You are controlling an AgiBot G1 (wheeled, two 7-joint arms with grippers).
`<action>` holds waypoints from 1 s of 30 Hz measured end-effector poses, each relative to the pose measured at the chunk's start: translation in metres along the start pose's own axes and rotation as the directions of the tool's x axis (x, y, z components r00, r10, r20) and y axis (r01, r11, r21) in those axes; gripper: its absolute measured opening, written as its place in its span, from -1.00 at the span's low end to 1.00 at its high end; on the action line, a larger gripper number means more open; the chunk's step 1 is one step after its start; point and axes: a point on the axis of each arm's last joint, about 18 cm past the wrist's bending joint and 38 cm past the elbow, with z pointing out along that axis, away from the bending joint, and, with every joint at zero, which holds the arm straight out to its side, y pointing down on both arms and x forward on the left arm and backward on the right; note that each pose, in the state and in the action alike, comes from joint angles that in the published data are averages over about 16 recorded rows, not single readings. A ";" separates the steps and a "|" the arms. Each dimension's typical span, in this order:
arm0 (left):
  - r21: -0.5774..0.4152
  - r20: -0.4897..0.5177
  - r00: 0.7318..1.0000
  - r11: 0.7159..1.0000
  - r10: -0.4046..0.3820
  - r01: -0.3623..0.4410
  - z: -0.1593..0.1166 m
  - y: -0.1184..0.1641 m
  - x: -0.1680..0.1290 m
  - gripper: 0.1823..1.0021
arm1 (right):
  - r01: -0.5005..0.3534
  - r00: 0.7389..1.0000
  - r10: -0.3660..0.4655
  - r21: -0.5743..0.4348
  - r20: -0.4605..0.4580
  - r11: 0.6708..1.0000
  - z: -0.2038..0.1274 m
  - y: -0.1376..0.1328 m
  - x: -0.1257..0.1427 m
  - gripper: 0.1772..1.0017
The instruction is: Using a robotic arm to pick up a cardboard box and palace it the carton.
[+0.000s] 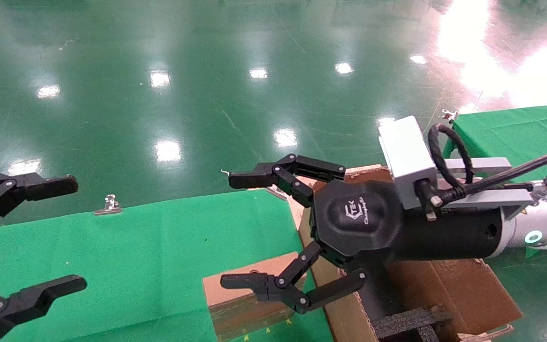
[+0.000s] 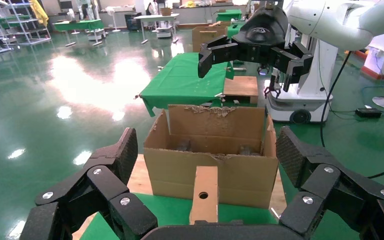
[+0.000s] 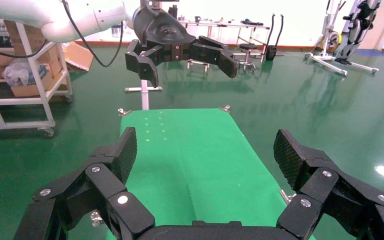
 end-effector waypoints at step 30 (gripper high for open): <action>0.000 0.000 1.000 1.000 0.000 0.000 0.000 0.000 0.000 -0.01 | 0.070 0.992 0.011 -0.612 0.128 0.788 0.034 0.074 0.045 1.00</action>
